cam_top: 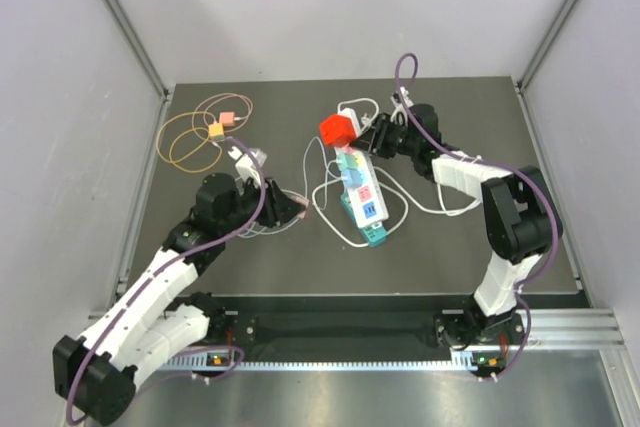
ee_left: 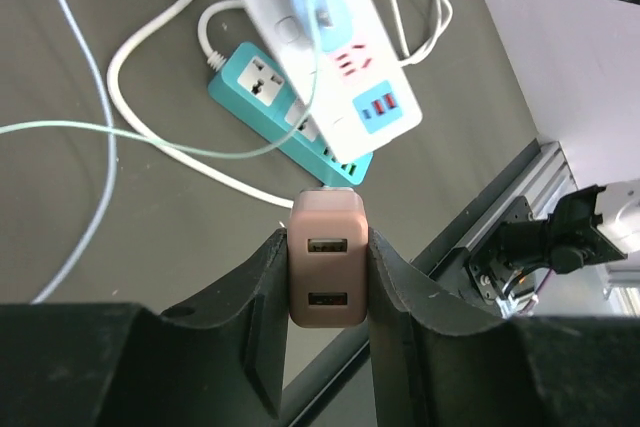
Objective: Pull the plug off the socket
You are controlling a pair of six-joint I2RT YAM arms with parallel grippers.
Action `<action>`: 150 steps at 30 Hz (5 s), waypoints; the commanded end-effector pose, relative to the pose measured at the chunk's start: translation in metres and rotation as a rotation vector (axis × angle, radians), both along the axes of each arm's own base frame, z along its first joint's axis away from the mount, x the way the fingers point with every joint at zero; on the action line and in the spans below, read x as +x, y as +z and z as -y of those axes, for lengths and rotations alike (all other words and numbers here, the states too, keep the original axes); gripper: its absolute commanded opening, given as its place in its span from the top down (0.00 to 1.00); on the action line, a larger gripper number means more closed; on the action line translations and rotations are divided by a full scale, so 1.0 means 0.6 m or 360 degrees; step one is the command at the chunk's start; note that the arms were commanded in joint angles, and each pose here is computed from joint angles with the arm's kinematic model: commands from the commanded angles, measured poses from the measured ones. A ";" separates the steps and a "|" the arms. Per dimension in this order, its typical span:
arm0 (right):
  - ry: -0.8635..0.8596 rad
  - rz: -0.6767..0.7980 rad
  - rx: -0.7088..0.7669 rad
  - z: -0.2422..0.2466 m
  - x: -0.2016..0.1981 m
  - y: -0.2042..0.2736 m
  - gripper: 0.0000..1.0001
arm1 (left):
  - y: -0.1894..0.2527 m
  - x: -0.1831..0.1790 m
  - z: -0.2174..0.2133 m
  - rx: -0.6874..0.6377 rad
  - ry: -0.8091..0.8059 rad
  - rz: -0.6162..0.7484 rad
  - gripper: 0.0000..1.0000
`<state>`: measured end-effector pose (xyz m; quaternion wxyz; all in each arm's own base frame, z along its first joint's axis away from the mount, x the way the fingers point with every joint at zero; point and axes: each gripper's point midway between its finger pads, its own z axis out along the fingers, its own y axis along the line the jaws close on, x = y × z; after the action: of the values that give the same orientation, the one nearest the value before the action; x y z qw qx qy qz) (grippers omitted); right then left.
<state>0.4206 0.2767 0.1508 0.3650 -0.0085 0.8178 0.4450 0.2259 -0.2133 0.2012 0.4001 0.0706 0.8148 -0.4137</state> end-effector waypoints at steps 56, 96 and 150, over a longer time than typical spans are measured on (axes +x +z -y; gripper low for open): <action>0.0314 0.0237 0.0627 -0.039 -0.075 0.151 1.00 | -0.151 0.696 -0.489 -0.0232 0.1584 -0.0208 0.80; 0.0234 0.0360 0.0474 -0.023 -0.071 0.160 1.00 | 0.096 0.157 -0.105 -0.0523 0.0406 0.0178 0.22; 0.0157 0.0320 0.0443 -0.015 -0.066 0.152 1.00 | -0.024 0.127 0.199 0.0321 0.0597 0.0169 0.50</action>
<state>0.3869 0.2799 0.1720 0.3646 -0.0039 0.7687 0.5255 0.2948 -0.3252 0.1719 0.4884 -0.0238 0.8377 -0.2432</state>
